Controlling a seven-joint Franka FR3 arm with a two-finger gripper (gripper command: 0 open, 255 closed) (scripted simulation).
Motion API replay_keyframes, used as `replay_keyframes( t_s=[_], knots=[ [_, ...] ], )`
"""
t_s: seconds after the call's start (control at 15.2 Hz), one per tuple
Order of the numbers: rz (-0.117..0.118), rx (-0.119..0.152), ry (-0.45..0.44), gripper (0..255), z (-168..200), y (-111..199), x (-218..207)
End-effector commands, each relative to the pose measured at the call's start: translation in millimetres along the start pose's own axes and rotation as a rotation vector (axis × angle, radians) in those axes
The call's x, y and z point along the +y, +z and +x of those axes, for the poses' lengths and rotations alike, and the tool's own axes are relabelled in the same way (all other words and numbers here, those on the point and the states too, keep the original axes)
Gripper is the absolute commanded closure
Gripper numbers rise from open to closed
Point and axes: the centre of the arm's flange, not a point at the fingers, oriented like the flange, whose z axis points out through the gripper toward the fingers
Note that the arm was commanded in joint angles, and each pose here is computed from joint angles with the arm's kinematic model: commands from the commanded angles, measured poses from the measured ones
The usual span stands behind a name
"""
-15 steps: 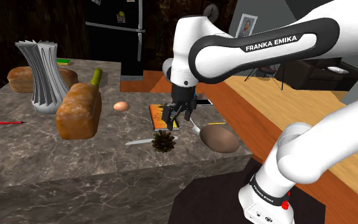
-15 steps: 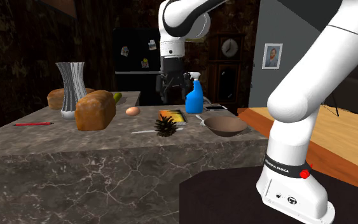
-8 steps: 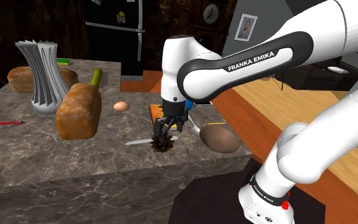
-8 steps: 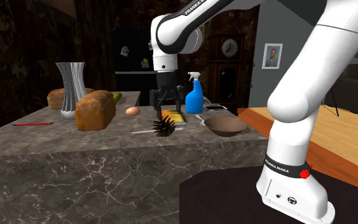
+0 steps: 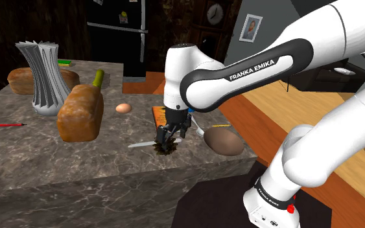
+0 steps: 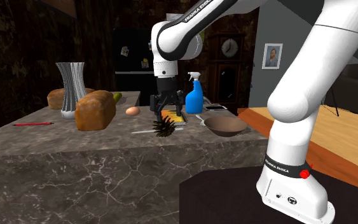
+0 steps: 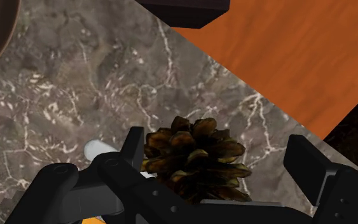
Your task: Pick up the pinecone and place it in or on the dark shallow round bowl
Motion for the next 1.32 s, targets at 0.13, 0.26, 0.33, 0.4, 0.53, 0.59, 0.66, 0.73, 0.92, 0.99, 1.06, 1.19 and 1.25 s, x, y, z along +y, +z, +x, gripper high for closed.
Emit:
replay_keyframes(
  t_s=[0.13,0.26,0.33,0.4,0.53,0.59,0.66,0.73,0.92,0.99,1.06,1.19,1.25],
  knots=[
    [0.0,0.0,0.0,0,0.0,0.1,0.0],
    [0.0,0.0,0.0,255,0.0,0.1,0.0],
    [0.0,0.0,0.0,255,0.0,0.1,0.0],
    [0.0,0.0,0.0,255,0.0,0.1,0.0],
    [0.0,0.0,0.0,255,0.0,0.1,0.0],
    [0.0,0.0,0.0,255,0.0,0.1,0.0],
    [0.0,0.0,0.0,255,0.0,0.1,0.0],
    [0.0,0.0,0.0,255,0.0,0.1,0.0],
    [0.009,-0.024,0.018,0,12.9,-9.2,3.2],
    [0.018,-0.048,0.035,0,26.0,-18.1,6.8],
    [0.027,-0.072,0.053,0,39.2,-26.6,10.6],
    [0.045,-0.12,0.089,0,66.1,-42.6,19.2],
    [0.05,-0.134,0.099,0,73.9,-46.9,21.9]
  ],
)
